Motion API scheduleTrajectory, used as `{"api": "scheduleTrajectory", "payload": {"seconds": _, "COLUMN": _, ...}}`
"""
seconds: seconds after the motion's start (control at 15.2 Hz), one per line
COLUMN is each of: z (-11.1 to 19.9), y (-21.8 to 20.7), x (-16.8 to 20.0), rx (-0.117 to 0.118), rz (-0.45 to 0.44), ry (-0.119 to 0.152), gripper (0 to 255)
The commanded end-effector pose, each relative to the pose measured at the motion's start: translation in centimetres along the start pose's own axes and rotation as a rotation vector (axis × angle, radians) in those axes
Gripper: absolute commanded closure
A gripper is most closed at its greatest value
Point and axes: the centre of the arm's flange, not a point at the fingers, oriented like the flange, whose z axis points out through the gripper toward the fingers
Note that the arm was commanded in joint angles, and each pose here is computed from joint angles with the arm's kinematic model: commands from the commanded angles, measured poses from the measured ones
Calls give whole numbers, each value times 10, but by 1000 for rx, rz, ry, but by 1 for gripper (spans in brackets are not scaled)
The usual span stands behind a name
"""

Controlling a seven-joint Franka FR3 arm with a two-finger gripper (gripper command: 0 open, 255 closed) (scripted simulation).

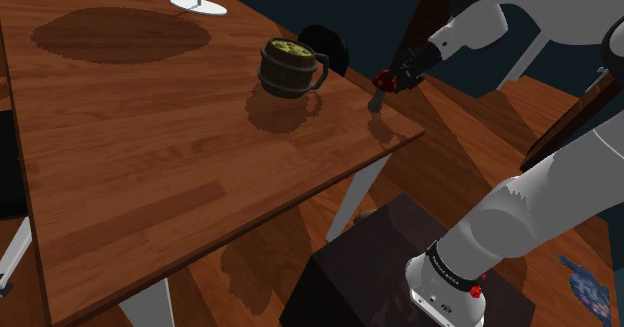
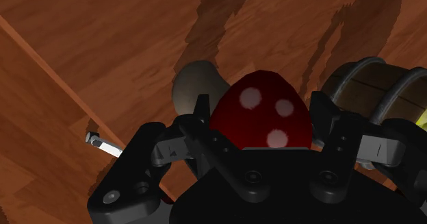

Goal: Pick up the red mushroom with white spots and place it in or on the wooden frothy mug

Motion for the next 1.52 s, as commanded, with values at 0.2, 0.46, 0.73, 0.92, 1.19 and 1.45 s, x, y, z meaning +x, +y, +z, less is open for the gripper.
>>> {"api": "scheduleTrajectory", "payload": {"seconds": 0.2, "z": -17, "y": -12, "x": 2, "rx": 0, "rz": 0, "ry": -1, "gripper": 255}}
{"api": "scheduleTrajectory", "payload": {"seconds": 0.46, "z": -34, "y": -25, "x": 3, "rx": 0, "rz": 0, "ry": -1, "gripper": 255}}
{"api": "scheduleTrajectory", "payload": {"seconds": 0.73, "z": -51, "y": -37, "x": 5, "rx": 0, "rz": 0, "ry": -1, "gripper": 255}}
{"api": "scheduleTrajectory", "payload": {"seconds": 0.92, "z": -63, "y": -46, "x": 6, "rx": 0, "rz": 0, "ry": -1, "gripper": 255}}
{"api": "scheduleTrajectory", "payload": {"seconds": 1.19, "z": -80, "y": -59, "x": 7, "rx": 0, "rz": 0, "ry": -1, "gripper": 255}}
{"api": "scheduleTrajectory", "payload": {"seconds": 1.45, "z": -97, "y": -71, "x": 9, "rx": 0, "rz": 0, "ry": -1, "gripper": 255}}
